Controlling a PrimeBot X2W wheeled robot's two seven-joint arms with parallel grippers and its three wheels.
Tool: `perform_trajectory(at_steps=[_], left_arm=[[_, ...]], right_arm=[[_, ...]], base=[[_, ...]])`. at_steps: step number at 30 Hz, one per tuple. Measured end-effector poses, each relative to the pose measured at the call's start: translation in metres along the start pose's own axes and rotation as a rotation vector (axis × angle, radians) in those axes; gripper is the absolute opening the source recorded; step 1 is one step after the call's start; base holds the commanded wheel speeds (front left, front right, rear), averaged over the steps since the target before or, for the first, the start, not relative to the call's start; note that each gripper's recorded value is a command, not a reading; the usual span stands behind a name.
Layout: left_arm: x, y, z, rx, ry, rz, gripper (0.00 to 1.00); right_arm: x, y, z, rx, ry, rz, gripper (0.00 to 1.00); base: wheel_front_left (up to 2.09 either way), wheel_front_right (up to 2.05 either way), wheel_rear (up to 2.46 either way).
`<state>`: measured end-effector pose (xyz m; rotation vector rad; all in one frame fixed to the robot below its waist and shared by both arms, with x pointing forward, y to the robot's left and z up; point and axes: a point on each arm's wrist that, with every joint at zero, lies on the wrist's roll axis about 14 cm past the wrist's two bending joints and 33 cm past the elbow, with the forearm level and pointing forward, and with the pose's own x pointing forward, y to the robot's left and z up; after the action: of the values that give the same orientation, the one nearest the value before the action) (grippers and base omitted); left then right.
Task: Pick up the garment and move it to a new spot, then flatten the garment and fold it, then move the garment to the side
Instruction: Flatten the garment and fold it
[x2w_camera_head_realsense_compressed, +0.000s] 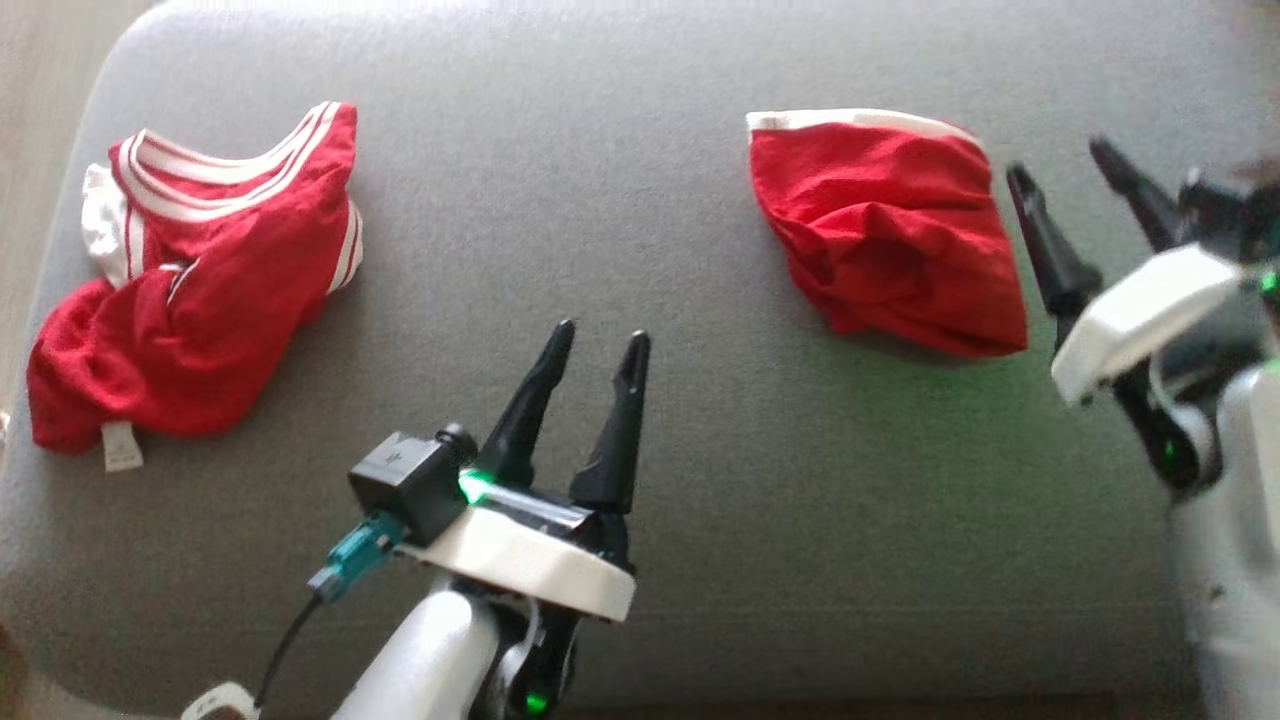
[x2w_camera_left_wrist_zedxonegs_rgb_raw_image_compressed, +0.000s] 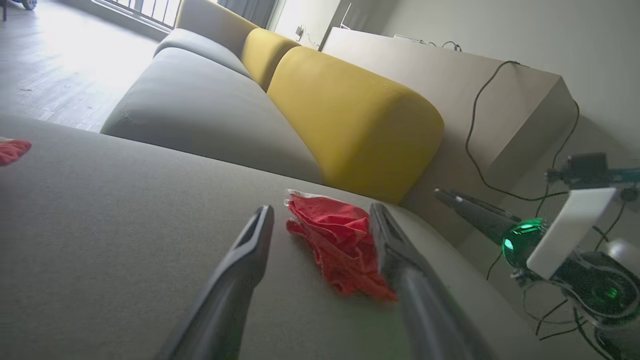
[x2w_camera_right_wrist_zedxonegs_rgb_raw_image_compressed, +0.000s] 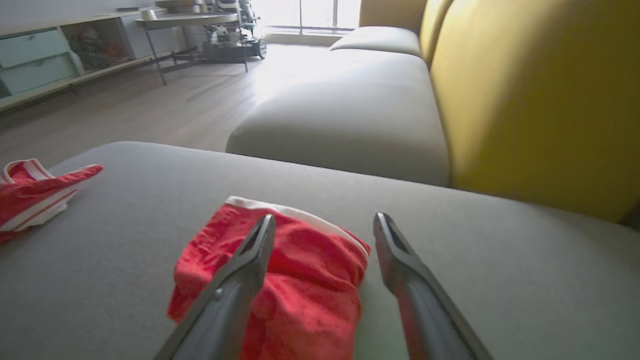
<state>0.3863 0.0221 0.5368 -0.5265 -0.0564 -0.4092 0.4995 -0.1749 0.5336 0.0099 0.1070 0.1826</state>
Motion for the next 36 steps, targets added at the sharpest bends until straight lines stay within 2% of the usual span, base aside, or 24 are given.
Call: perform_trajectory(at_steps=[5, 6, 8, 14, 21, 26, 31, 36], left_arm=[[-0.005, -0.008, 0.008, 0.038, -0.023, -0.013, 1.00], [-0.006, -0.009, 0.011, 0.042, -0.032, -0.014, 1.00], [-0.008, -0.007, 0.017, 0.048, -0.050, -0.004, 1.00], [-0.016, 0.003, 0.020, 0.052, -0.058, 0.042, 1.00], [-0.022, 0.015, 0.020, 0.055, -0.056, 0.084, 1.00], [-0.024, 0.025, 0.018, 0.059, -0.049, 0.117, 1.00], [-0.024, 0.024, 0.020, 0.059, -0.053, 0.116, 1.00], [-0.023, 0.022, 0.022, 0.054, -0.058, 0.111, 1.00]], right_arm=[[-0.032, -0.015, -0.024, -0.013, 0.038, -0.066, 1.00], [-0.037, -0.015, -0.029, -0.003, 0.048, -0.074, 0.90], [-0.043, -0.011, -0.039, 0.016, 0.062, -0.074, 0.00], [-0.035, 0.001, -0.051, -0.024, 0.076, -0.041, 0.00], [0.024, 0.026, -0.035, -0.141, 0.068, 0.048, 0.00], [0.053, 0.033, -0.052, -0.199, 0.163, 0.078, 0.00], [0.047, 0.049, -0.098, -0.209, 0.350, 0.130, 0.00], [0.032, 0.084, -0.119, -0.188, 0.413, 0.229, 0.00]], base=[[0.00, 0.00, 0.00], [0.00, 0.00, 0.00], [0.00, 0.00, 0.00], [0.00, 0.00, 0.00], [0.00, 0.00, 0.00], [0.00, 0.00, 0.00], [0.00, 0.00, 0.00], [0.00, 0.00, 0.00]])
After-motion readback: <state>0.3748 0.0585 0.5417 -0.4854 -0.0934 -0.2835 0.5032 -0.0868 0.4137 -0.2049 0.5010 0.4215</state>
